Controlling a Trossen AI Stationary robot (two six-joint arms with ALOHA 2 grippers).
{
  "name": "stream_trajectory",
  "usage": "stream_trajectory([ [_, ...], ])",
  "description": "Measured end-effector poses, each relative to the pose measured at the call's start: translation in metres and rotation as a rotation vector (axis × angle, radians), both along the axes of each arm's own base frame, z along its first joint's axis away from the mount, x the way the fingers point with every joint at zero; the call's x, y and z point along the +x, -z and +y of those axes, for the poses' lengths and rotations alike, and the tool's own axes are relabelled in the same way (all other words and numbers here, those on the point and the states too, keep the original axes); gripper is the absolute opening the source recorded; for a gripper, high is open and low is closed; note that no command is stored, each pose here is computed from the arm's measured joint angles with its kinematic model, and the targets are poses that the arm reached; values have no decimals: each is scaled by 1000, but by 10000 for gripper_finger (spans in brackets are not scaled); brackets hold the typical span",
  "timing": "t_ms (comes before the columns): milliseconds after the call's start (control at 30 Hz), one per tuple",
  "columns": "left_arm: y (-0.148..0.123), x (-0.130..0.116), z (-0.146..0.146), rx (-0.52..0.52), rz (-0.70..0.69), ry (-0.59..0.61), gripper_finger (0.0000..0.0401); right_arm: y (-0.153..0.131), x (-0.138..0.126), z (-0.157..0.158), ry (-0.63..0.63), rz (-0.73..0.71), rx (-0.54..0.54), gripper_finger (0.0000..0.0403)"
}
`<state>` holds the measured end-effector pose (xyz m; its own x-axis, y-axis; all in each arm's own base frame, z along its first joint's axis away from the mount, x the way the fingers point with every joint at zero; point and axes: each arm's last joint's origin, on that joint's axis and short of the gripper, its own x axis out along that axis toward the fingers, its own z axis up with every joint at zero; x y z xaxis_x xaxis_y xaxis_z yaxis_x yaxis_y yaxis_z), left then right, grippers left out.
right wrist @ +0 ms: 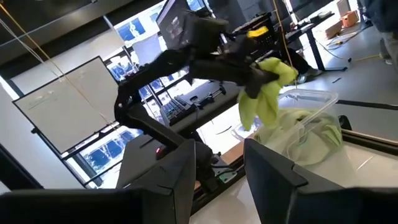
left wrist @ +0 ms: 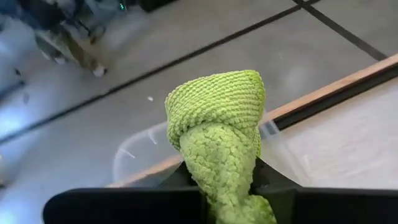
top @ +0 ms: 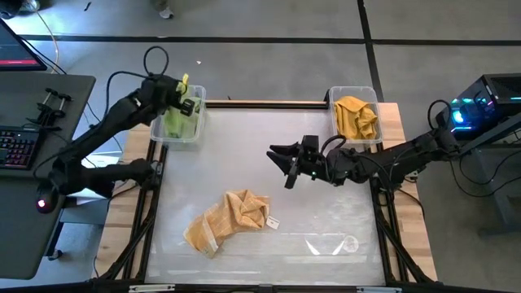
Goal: Sort towels by color in basket
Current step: Put the light green microfiber towel into the left transparent bin
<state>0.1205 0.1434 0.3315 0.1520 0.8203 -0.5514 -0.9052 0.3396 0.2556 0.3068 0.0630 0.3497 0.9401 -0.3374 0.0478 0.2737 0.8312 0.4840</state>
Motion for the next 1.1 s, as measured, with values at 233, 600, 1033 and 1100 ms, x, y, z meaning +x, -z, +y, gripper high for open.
stream_trajectory([
  [233, 39, -7, 25, -97, -4, -16, 13, 0, -1, 3, -17, 4, 0, 130],
  [600, 54, -1, 33, -286, 100, -17, 148, 2, 0, 3, -18, 17, 12, 130],
  [1033, -14, -8, 20, -443, 138, -5, 211, 3, 0, 4, -63, 18, 13, 130],
  [1100, -19, -7, 20, -472, 147, -10, 211, 3, 0, 4, -63, 26, 12, 130],
])
